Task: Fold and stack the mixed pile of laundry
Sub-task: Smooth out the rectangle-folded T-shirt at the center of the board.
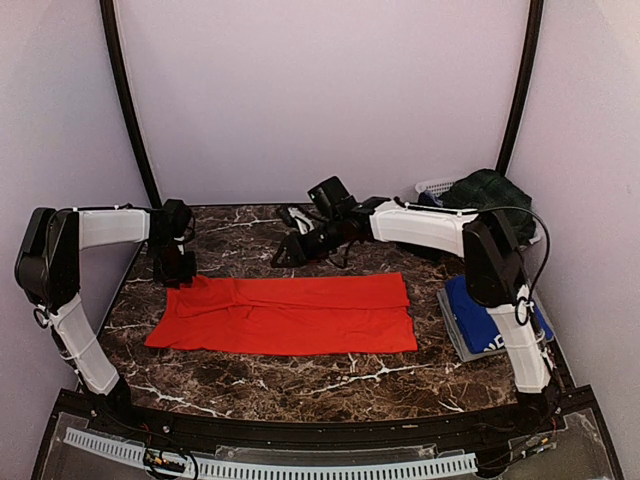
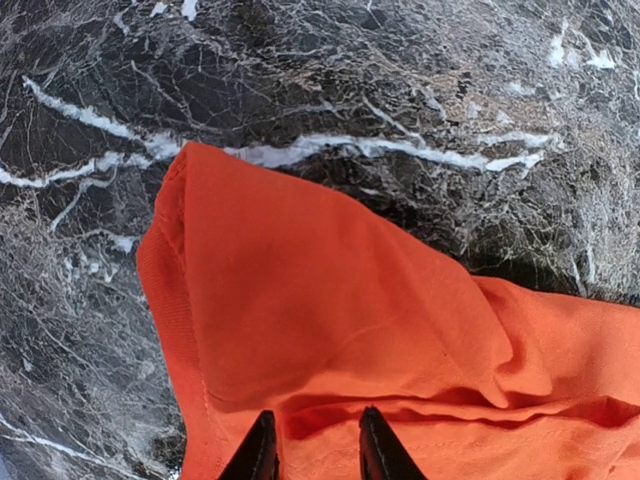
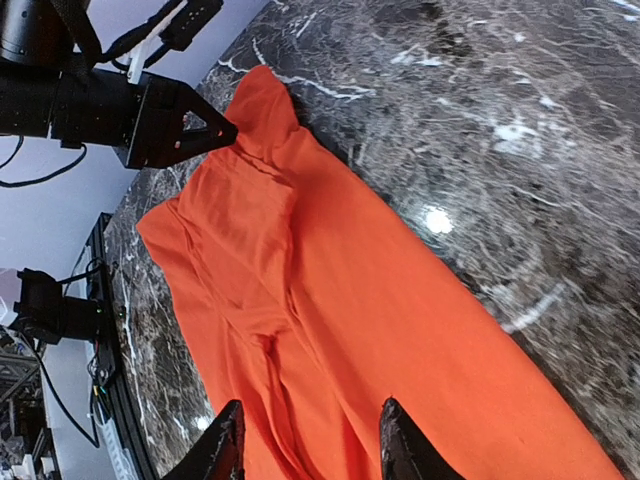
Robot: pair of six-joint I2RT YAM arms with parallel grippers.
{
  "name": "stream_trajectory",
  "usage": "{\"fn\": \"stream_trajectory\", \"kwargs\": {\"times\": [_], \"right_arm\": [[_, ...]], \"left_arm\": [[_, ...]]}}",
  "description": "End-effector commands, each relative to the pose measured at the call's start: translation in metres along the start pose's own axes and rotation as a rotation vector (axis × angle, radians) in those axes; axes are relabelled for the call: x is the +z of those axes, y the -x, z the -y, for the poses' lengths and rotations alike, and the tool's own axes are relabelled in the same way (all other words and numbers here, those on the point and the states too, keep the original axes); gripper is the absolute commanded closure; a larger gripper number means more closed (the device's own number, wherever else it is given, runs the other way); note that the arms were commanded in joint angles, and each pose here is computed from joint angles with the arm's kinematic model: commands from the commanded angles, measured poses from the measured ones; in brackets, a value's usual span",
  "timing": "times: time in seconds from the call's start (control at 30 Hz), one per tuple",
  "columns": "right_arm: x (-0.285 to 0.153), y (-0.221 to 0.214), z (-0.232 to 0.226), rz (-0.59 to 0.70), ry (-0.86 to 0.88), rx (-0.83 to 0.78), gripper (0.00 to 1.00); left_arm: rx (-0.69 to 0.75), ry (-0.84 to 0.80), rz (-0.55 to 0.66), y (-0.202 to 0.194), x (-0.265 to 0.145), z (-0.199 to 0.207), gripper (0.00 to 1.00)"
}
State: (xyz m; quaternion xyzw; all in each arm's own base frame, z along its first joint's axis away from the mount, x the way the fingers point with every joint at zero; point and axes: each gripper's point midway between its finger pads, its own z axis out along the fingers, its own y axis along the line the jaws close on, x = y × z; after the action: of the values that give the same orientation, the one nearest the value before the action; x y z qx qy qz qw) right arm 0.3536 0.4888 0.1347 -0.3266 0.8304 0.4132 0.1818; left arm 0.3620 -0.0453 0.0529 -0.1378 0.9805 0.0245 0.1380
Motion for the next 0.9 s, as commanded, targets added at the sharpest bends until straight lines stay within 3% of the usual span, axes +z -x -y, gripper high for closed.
{"fn": "stream_trajectory", "kwargs": {"times": [0.0, 0.27, 0.57, 0.67, 0.87], "right_arm": [[0.035, 0.017, -0.03, 0.026, 0.095, -0.009, 0.58], [0.08, 0.029, -0.044, 0.061, 0.208, 0.031, 0.52], [0.117, 0.034, -0.038, 0.094, 0.279, 0.073, 0.52], [0.124, 0.037, -0.038, 0.11, 0.302, 0.083, 0.52], [0.129, 0.039, -0.041, 0.128, 0.337, 0.085, 0.57]], "left_arm": [[-0.007, 0.008, -0.023, -0.005, 0.005, -0.004, 0.74], [-0.007, 0.007, -0.048, -0.012, 0.012, -0.005, 0.83], [-0.013, 0.001, -0.06, -0.018, 0.017, -0.005, 0.94], [-0.016, -0.007, -0.048, -0.017, 0.013, -0.005, 0.99], [-0.011, -0.04, -0.02, -0.014, -0.002, -0.001, 1.0]]}}
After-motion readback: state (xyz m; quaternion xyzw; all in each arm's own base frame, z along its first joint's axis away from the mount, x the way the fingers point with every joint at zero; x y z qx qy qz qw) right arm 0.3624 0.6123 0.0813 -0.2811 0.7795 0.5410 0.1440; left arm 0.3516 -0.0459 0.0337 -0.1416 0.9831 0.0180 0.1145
